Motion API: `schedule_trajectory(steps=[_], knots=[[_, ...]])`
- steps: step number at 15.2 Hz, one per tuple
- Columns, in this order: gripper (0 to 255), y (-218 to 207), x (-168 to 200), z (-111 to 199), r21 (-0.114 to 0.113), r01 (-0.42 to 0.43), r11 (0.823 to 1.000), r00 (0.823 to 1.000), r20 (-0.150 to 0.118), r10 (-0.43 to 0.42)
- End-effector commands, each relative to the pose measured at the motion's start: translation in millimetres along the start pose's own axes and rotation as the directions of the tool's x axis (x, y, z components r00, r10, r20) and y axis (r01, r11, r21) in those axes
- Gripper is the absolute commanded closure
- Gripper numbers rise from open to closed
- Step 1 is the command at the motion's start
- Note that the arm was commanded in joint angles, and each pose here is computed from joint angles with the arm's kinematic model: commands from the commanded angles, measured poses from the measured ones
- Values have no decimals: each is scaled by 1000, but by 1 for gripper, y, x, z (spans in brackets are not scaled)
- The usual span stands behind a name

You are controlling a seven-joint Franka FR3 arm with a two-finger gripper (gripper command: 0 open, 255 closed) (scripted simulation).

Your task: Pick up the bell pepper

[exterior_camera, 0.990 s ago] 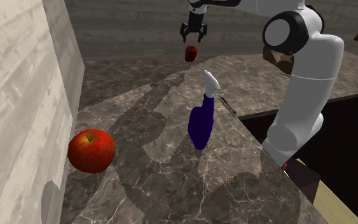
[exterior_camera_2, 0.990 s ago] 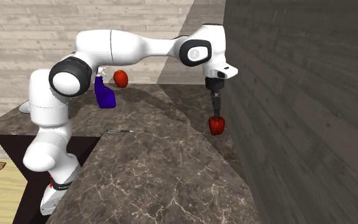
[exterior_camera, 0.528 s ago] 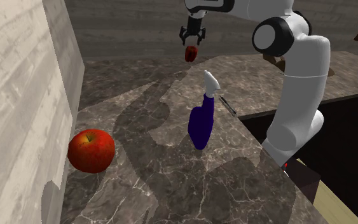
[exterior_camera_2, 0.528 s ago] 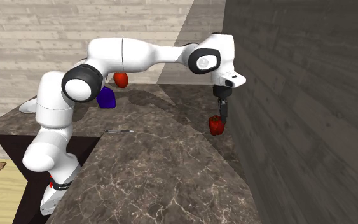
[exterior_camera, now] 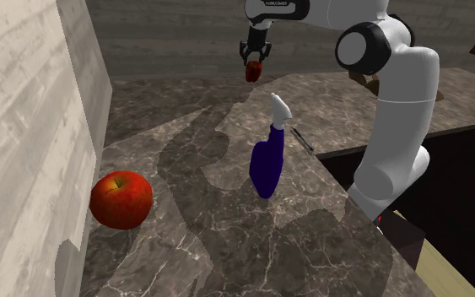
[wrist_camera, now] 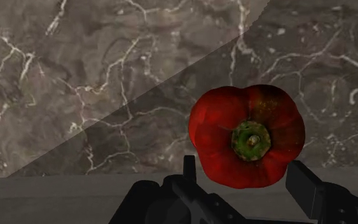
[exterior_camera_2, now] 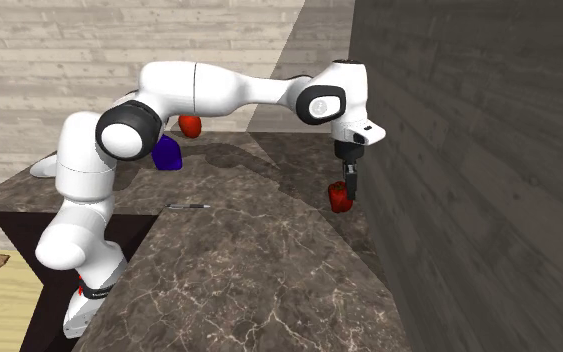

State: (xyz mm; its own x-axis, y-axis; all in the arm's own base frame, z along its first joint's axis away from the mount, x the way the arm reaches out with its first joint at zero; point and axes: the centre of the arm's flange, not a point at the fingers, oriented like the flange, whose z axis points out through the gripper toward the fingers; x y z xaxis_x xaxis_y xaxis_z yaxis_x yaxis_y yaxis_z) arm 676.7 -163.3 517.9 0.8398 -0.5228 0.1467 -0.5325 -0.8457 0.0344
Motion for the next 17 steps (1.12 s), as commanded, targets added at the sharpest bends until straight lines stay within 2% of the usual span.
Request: schedule_trajectory(steps=[1,6,17], knots=[[255,-1,0,1,0,1,1000,1000,2,-1],[255,0,-1,1,0,1,1000,1000,2,-1],[255,2,8,-56,0,1,1000,1000,2,-1]])
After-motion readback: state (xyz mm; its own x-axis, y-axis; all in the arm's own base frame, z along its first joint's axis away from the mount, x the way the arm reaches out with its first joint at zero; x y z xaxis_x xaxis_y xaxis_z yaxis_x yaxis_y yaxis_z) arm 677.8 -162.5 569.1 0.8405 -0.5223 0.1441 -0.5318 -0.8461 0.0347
